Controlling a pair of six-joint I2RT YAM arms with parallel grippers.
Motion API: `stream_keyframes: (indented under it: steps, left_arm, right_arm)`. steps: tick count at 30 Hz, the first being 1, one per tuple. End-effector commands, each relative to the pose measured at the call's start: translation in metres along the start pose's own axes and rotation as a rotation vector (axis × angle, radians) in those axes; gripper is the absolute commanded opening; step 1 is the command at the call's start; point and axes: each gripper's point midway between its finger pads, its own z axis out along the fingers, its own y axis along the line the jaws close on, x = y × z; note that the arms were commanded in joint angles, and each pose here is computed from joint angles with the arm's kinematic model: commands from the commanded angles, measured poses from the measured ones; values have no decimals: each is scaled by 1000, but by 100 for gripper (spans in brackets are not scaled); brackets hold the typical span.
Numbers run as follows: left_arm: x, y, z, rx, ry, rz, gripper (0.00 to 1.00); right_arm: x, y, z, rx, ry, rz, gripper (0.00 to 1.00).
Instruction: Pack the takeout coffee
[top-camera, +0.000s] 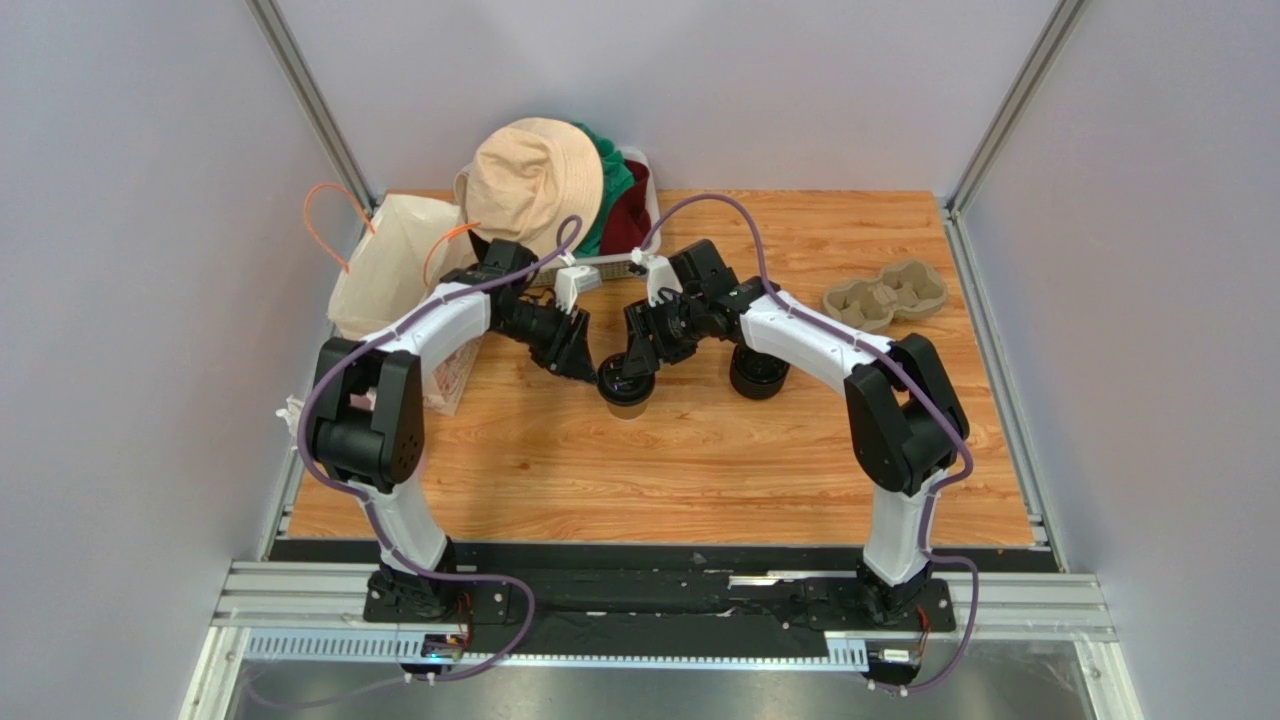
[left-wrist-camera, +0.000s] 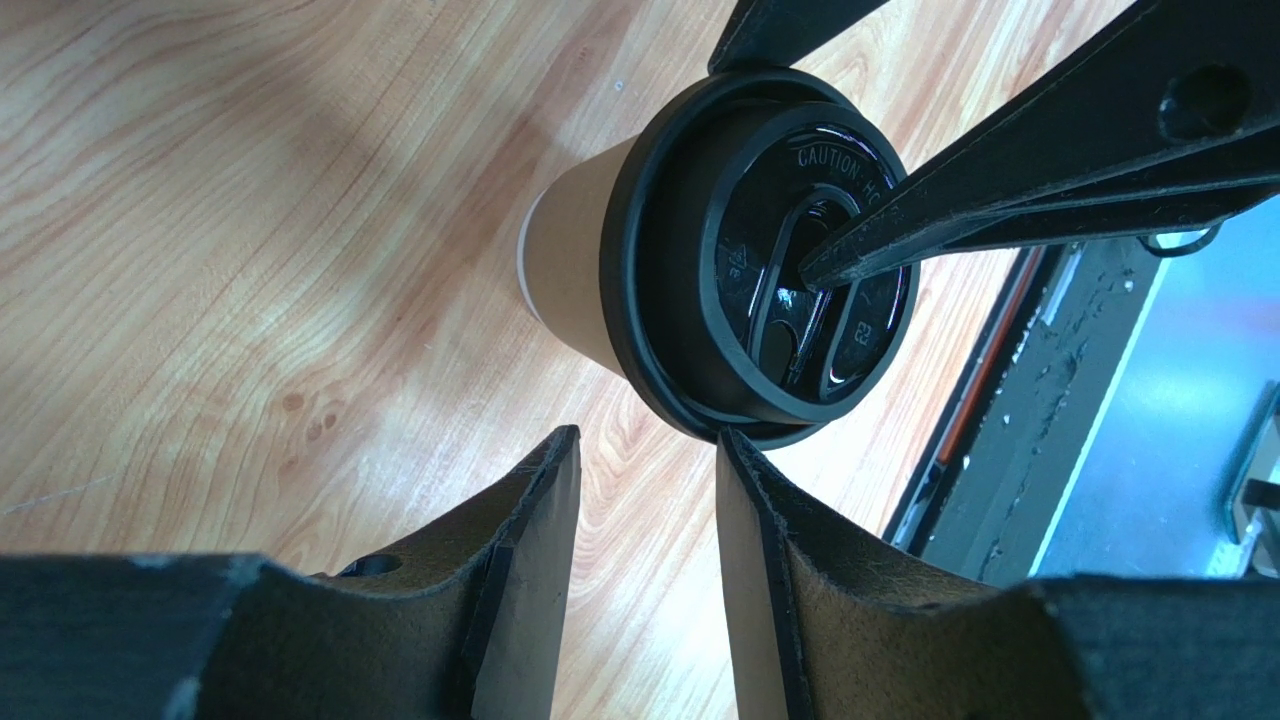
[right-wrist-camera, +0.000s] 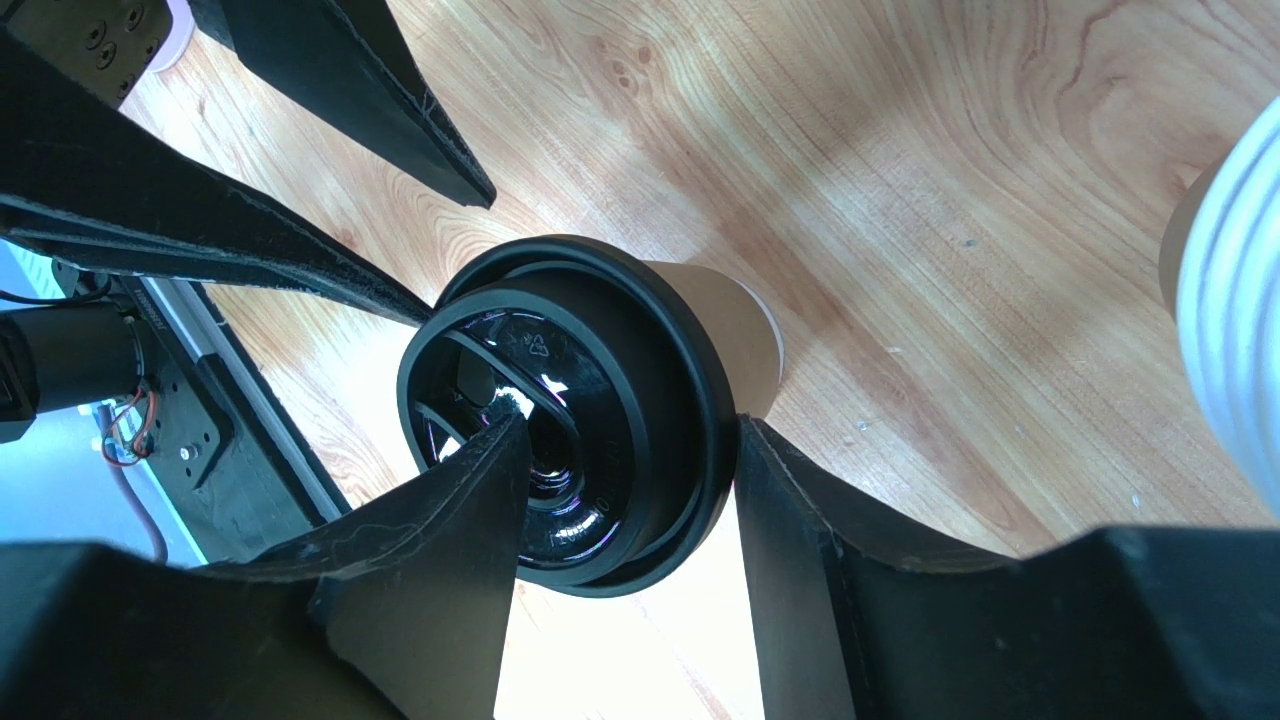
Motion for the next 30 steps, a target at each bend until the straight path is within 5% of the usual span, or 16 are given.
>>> stream_keyframes:
  steps: [1, 16, 30]
  left_arm:
    - [-12, 3, 3, 10, -24, 4, 47]
    - [-13, -7, 3, 66, -33, -1, 47]
    - [39, 25, 29, -100, 171, -26, 37]
  right_arm:
    - [40, -25, 5, 108, 120, 7, 54]
    - [40, -25, 6, 107, 116, 5, 54]
    - [48, -35, 5, 168, 137, -10, 54]
